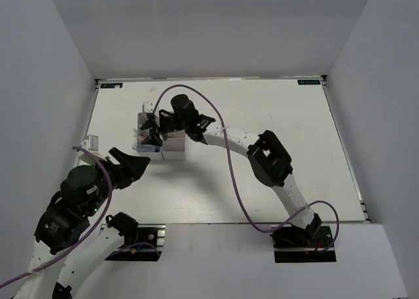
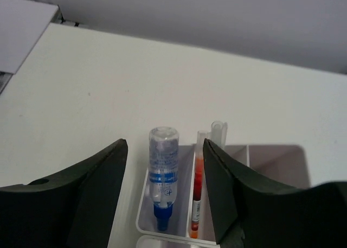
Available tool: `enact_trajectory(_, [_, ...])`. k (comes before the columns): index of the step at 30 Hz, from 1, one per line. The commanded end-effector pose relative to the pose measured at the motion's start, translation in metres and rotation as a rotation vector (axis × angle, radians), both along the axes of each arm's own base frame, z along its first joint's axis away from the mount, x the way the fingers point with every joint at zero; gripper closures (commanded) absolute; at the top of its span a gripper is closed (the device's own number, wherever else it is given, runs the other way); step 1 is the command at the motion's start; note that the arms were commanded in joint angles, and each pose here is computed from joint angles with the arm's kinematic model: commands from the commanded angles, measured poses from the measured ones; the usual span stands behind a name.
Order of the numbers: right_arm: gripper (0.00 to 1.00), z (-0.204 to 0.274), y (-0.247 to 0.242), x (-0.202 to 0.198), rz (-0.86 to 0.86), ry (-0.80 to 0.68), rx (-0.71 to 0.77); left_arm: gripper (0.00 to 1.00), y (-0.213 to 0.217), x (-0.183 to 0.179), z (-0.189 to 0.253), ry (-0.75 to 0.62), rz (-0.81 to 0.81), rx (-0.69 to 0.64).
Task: Sort the stationery into containers
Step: Place the stationery in the storage box, then pick up the stationery from the center of the board.
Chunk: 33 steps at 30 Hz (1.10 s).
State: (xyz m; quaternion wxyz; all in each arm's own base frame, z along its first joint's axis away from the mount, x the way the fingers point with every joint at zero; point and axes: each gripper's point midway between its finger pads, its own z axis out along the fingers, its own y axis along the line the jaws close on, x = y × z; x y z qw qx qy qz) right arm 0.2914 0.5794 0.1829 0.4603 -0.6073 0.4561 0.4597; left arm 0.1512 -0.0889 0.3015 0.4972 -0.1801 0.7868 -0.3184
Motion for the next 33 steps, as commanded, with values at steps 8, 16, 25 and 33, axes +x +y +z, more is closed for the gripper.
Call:
enact_trajectory(8, [0.70,0.125,-0.046,0.022,-0.186,-0.055,0.085,0.25,-0.006,0.004,-0.005,-0.010,-0.014,-0.013])
enact_trajectory(16, [1.00,0.074,-0.177,0.062,-0.494,0.081,-0.266,0.00,-0.031,0.014,-0.041,0.034,-0.068,-0.103])
enact_trajectory(25, [0.47,-0.020,-0.352,0.041,-0.794,0.300,-0.744,0.00,-0.057,0.036,-0.083,0.160,-0.117,-0.060])
enact_trajectory(33, [0.26,-0.097,-0.408,0.013,-0.867,0.435,-1.002,0.00,-0.064,0.046,-0.096,0.233,-0.142,0.033])
